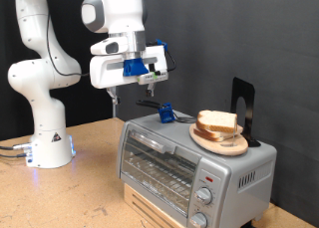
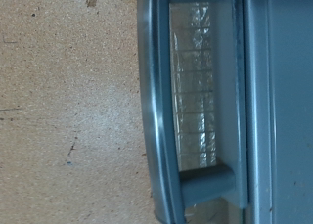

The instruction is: Make a piece of toast with the oven

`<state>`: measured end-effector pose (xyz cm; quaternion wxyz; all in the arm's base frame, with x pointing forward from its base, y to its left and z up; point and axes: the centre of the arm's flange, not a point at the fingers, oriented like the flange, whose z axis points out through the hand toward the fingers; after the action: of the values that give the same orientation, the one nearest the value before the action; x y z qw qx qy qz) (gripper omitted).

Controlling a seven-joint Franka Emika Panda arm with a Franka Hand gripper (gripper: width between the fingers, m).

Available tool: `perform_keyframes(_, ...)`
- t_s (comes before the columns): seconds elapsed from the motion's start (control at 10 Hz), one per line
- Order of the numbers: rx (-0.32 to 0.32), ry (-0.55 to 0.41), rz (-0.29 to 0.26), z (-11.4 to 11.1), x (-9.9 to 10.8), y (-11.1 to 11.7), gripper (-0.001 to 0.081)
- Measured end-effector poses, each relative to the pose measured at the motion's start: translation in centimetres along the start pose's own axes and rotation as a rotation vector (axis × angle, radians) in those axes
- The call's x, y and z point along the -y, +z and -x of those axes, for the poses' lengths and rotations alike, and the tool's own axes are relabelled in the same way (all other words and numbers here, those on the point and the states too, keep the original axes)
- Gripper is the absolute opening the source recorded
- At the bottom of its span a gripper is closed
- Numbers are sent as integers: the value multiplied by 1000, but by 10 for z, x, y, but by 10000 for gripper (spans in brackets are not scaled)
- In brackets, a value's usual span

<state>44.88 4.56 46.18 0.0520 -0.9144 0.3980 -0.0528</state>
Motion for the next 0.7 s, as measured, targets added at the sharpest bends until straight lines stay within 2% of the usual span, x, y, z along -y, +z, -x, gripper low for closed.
perform_keyframes(0.1,26,-48,-1,-2,-4,7,809)
perform_keyframes(0.3,59,-72,12,-3,-14,34,809)
perform_keyframes(0.7,42,-37,-33,-7,-22,89,809)
